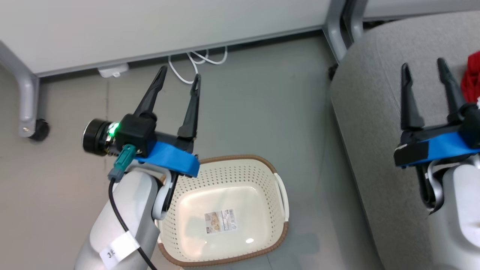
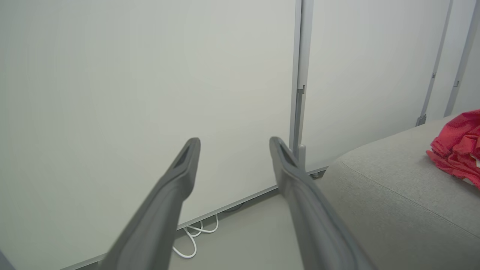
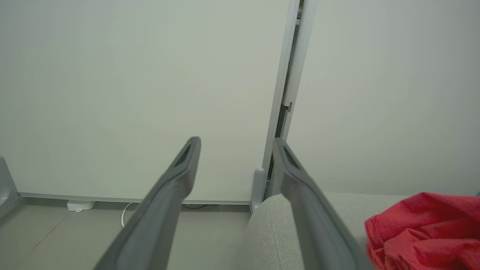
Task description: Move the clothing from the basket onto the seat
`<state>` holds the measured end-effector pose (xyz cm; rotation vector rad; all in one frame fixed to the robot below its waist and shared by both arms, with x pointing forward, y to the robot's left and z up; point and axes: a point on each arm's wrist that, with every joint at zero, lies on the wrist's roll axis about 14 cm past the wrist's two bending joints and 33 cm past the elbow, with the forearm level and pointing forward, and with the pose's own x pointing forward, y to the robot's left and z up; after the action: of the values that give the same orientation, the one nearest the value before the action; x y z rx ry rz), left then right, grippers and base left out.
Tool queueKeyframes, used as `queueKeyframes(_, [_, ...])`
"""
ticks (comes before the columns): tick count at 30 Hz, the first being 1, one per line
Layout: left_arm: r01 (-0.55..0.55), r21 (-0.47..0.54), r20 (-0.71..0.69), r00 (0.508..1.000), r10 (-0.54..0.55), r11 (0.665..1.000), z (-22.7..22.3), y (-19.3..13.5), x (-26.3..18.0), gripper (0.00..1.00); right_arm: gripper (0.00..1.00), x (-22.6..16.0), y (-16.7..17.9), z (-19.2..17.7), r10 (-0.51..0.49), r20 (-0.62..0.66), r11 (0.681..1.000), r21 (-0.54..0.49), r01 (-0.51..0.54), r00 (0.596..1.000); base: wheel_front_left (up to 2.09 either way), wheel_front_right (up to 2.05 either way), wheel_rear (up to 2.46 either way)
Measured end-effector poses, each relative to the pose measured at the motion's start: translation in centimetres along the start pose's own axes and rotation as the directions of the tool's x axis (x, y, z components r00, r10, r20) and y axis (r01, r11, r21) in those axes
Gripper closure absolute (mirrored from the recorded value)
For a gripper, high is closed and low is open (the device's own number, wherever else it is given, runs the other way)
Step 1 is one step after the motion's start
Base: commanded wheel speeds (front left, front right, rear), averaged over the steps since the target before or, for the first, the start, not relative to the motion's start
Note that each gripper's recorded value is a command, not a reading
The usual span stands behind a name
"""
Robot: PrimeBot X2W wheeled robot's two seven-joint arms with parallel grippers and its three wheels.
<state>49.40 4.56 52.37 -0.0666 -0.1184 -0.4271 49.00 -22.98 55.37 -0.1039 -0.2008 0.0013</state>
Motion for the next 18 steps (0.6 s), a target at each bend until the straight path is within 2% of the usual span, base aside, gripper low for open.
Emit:
queueKeyframes(8, [-0.190, 0.011, 0.011, 0.982, 0.190, 0.982, 1.6, 4.7, -5.4, 0.00, 0.00, -1.6, 4.7, 0.9, 0.094, 0.008, 0.993, 0.074, -0.095, 0.995, 0.00, 0.00, 0.00])
queueKeyframes(18, [-0.287, 0.005, 0.029, 0.958, 0.286, 0.958, 2.6, 5.8, -11.2, 0.00, 0.00, -6.0, 6.9, 0.6, 0.125, -0.026, 0.983, 0.140, -0.120, 0.992, 0.00, 0.00, 0.00])
